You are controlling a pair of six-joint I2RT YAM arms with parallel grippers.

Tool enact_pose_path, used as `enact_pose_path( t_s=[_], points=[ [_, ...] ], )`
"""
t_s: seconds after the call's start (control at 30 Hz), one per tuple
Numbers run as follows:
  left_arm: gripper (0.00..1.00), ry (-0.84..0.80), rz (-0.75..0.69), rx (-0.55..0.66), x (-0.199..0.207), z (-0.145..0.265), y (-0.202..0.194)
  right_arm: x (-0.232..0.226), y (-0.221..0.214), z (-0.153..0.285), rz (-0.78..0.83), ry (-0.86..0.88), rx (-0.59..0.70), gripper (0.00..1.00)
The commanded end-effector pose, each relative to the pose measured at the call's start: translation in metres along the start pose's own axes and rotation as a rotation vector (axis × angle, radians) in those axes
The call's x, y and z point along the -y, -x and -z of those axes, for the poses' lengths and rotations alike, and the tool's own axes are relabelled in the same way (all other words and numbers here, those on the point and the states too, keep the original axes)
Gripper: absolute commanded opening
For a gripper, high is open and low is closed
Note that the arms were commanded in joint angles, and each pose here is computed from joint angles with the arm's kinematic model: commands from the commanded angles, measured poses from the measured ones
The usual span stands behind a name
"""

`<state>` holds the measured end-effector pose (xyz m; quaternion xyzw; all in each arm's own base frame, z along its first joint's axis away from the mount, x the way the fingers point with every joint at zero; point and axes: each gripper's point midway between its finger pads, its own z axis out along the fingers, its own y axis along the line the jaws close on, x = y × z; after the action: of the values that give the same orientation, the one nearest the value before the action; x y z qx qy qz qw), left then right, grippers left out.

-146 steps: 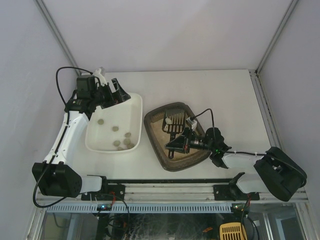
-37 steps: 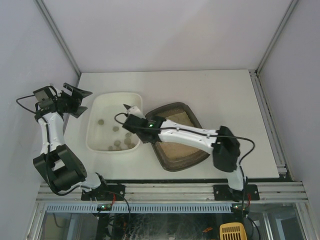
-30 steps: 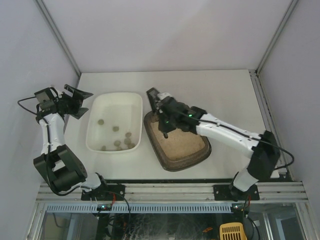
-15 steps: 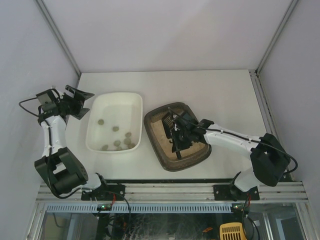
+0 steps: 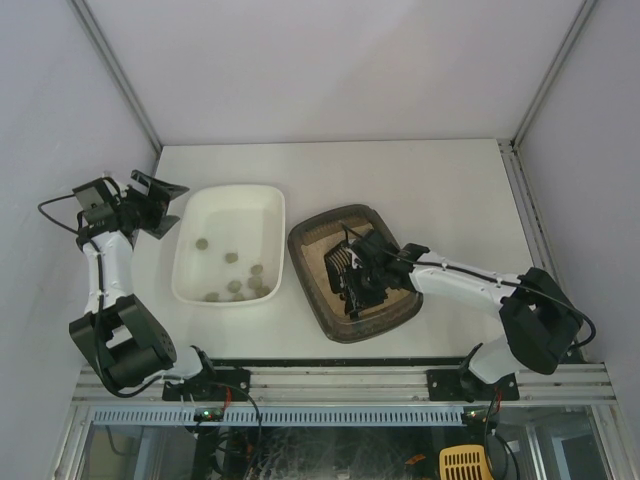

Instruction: Clean the litter box

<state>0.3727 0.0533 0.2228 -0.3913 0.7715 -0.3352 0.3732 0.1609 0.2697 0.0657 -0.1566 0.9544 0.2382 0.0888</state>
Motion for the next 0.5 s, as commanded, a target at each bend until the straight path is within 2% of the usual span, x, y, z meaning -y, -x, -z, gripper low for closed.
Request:
enact_pose_path(
  t_s=[0.0, 0.03, 0.1, 0.2, 0.23, 0.27, 0.3, 0.33, 0.47],
  points=[
    [0.92, -0.036, -0.027, 0.015, 0.008, 0.004, -0.003, -0.003, 0.019, 0.026, 0.037, -0.037, 0.088, 0.35],
    [0.92, -0.036, -0.027, 0.012, 0.008, 0.003, -0.004, 0.001, 0.020, 0.031, 0.038, -0.070, 0.087, 0.37],
    [0.91, -0.036, -0.031, 0.010, 0.008, 0.003, -0.005, 0.010, 0.022, 0.043, 0.034, -0.140, 0.105, 0.52],
    [0.92, -0.045, -0.048, 0.013, 0.012, 0.004, -0.007, 0.030, 0.035, 0.074, 0.018, -0.322, 0.207, 0.54],
    [0.92, -0.056, -0.058, 0.013, 0.015, 0.005, -0.007, 0.035, 0.044, 0.091, 0.014, -0.386, 0.271, 0.69],
    [0.92, -0.073, -0.072, 0.017, 0.020, 0.006, -0.008, 0.041, 0.051, 0.111, 0.009, -0.450, 0.347, 0.77],
    [0.92, -0.093, -0.087, 0.013, 0.025, 0.007, -0.009, 0.041, 0.057, 0.129, 0.005, -0.467, 0.411, 0.96],
    [0.92, -0.113, -0.104, 0.006, 0.030, 0.008, -0.011, 0.041, 0.062, 0.147, -0.010, -0.476, 0.480, 0.99],
    [0.93, -0.179, -0.263, -0.020, 0.060, 0.018, -0.022, 0.035, 0.075, 0.217, -0.085, -0.401, 0.754, 1.00]
  ],
)
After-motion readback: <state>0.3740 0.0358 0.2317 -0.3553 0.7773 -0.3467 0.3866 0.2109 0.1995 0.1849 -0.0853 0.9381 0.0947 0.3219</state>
